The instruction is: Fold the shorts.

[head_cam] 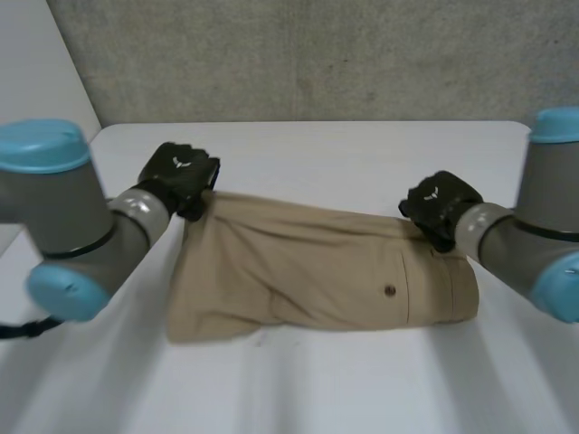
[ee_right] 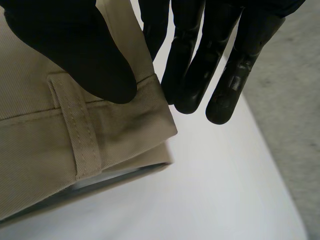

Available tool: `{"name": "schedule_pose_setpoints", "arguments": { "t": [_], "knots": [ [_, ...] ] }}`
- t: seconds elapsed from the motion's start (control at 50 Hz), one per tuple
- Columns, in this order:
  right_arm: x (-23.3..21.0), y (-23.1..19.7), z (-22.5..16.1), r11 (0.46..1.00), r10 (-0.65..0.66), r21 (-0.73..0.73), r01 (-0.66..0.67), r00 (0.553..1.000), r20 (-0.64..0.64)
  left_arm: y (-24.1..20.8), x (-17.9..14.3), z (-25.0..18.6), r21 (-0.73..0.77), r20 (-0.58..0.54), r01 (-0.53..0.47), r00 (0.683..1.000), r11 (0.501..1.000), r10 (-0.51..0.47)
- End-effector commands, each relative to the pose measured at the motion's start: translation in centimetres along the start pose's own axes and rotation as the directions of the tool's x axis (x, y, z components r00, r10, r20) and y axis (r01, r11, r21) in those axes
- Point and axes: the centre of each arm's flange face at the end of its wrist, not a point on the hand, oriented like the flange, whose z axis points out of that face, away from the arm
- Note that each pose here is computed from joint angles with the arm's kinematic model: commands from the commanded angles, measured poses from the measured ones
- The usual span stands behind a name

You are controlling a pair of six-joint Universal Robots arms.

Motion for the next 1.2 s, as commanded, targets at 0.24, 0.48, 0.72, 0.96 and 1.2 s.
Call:
{"name": "schedule_pose_setpoints", "arguments": {
  "t": [0.24, 0.48, 0.72, 0.96, 1.2],
  "knots": [
    [-1.0, 1.8, 9.4, 0.986, -0.087, 0.104, 0.13, 0.935, -0.344, 4.7, 1.5, 11.2, 0.199, 0.082, -0.174, 0.984, 0.964, 0.161],
    [-1.5, 3.4, 10.7, 0.989, -0.134, 0.009, 0.148, 0.917, -0.375, 5.7, 2.7, 12.3, 0.3, 0.065, -0.193, 0.981, 0.934, 0.182],
    [1.1, 1.3, 9.6, 0.994, -0.029, 0.078, 0.072, 0.892, -0.45, 2.7, 2.5, 12.4, 0.452, 0.129, -0.231, 0.973, 0.861, 0.193],
    [8.0, -6.9, 0.1, 0.833, 0.442, 0.502, -0.232, 0.825, -0.353, -4.8, -0.5, 6.3, 0.507, 0.149, -0.129, 0.987, 0.852, 0.061],
    [3.3, -1.4, -4.3, 0.9, 0.43, 0.17, -0.401, 0.878, -0.208, -4.2, 0.0, -1.8, 0.323, 0.036, 0.116, 0.99, 0.939, -0.135]
  ]
}}
